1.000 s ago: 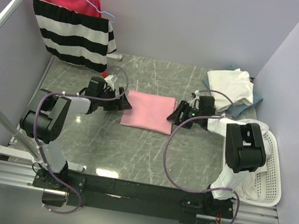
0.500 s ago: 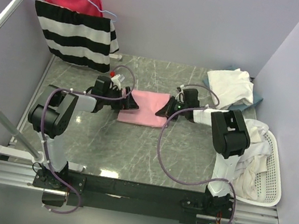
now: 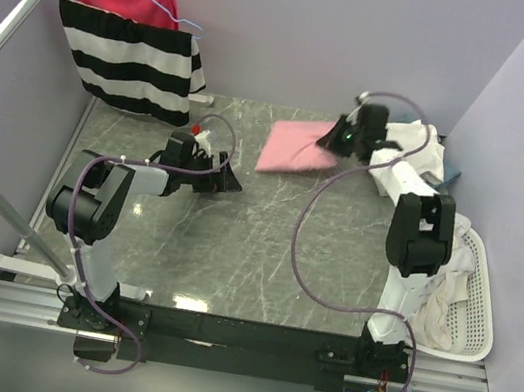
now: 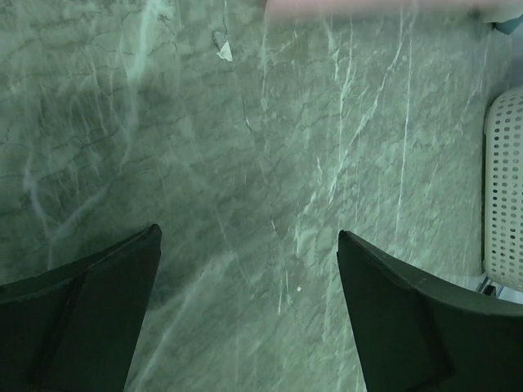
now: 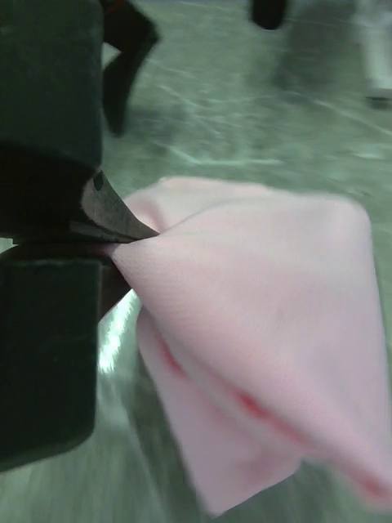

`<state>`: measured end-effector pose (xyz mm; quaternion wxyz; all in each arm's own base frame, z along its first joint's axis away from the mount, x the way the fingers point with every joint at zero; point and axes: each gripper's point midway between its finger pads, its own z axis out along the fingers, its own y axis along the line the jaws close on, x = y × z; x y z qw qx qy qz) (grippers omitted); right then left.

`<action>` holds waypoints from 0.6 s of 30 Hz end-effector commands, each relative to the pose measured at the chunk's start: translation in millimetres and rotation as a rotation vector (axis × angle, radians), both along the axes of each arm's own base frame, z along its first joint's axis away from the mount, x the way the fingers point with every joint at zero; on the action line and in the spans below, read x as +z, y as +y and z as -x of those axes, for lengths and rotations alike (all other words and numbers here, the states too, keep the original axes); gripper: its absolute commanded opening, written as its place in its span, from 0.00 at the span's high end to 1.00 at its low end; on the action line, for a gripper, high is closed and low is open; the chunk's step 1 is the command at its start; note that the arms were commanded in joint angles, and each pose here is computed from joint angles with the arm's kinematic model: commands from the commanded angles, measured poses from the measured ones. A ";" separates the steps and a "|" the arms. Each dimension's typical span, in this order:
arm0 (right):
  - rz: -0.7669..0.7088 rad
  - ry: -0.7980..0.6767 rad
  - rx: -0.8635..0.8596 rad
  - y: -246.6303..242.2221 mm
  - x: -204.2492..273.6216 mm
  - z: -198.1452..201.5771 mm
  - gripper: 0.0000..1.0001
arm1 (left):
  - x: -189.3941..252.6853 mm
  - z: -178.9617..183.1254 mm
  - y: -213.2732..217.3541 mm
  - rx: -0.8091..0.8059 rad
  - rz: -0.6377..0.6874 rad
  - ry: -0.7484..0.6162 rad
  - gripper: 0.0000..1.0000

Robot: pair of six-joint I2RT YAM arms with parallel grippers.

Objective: Fold and stack the t-shirts
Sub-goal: Put the neatly folded tshirt into the corner of the board with the right arm

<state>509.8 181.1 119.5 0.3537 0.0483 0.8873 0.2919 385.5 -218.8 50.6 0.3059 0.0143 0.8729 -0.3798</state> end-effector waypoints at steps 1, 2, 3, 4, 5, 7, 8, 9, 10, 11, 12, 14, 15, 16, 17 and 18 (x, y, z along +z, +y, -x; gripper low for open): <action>0.148 -0.178 -0.212 -86.0 85.2 -42.7 1.00 | 14.1 -4.8 0.3 -0.009 -0.006 -0.040 0.05; 0.173 -0.192 -0.275 -104.9 91.3 -49.5 1.00 | 14.0 -4.9 0.0 -0.010 -0.005 -0.040 0.05; 0.176 -0.201 -0.341 -130.9 98.5 -58.0 1.00 | 13.7 -4.9 -0.2 -0.011 -0.004 -0.040 0.05; 0.182 -0.207 -0.382 -144.9 100.5 -62.0 1.00 | 13.6 -4.7 -0.6 -0.014 -0.003 -0.038 0.05; 0.186 -0.213 -0.406 -150.6 101.8 -65.0 1.00 | 13.5 -5.3 -1.0 -0.015 -0.002 -0.037 0.05; 0.216 -0.213 -0.533 -202.2 96.3 -71.6 1.00 | 13.3 -4.7 -1.3 -0.018 0.000 -0.038 0.05; 0.219 -0.208 -0.560 -214.2 91.8 -72.6 1.00 | 13.3 -5.1 -1.8 -0.020 0.002 -0.038 0.05; 0.230 -0.198 -0.606 -233.7 83.8 -73.5 1.00 | 12.7 -5.0 -1.8 -0.020 0.002 -0.036 0.05; 0.245 -0.192 -0.636 -243.5 80.2 -73.1 1.00 | 12.3 -5.2 -2.2 -0.024 0.002 -0.038 0.05; 0.270 -0.187 -0.670 -253.6 76.6 -71.7 1.00 | 10.2 -5.1 -2.7 -0.026 0.003 -0.031 0.05; 0.290 -0.174 -0.689 -261.6 67.8 -68.9 1.00 | 9.7 -5.0 -2.7 -0.026 0.002 -0.026 0.05; 0.307 -0.154 -0.736 -283.1 59.3 -62.7 1.00 | 8.2 -5.0 -3.6 -0.030 0.006 -0.023 0.04; 0.306 -0.128 -0.755 -289.2 51.9 -57.8 1.00 | 6.5 -4.4 -3.9 -0.031 0.007 -0.017 0.05; 0.329 -0.110 -0.801 -303.1 47.0 -51.7 1.00 | 7.0 -4.8 -5.1 -0.037 0.011 -0.016 0.04; 0.332 -0.100 -0.813 -307.2 41.6 -45.9 1.00 | 3.8 -4.3 -6.0 -0.044 0.013 -0.007 0.05; 0.329 -0.088 -0.820 -309.7 38.6 -43.1 1.00 | 2.4 -4.1 -6.7 -0.046 0.016 0.001 0.05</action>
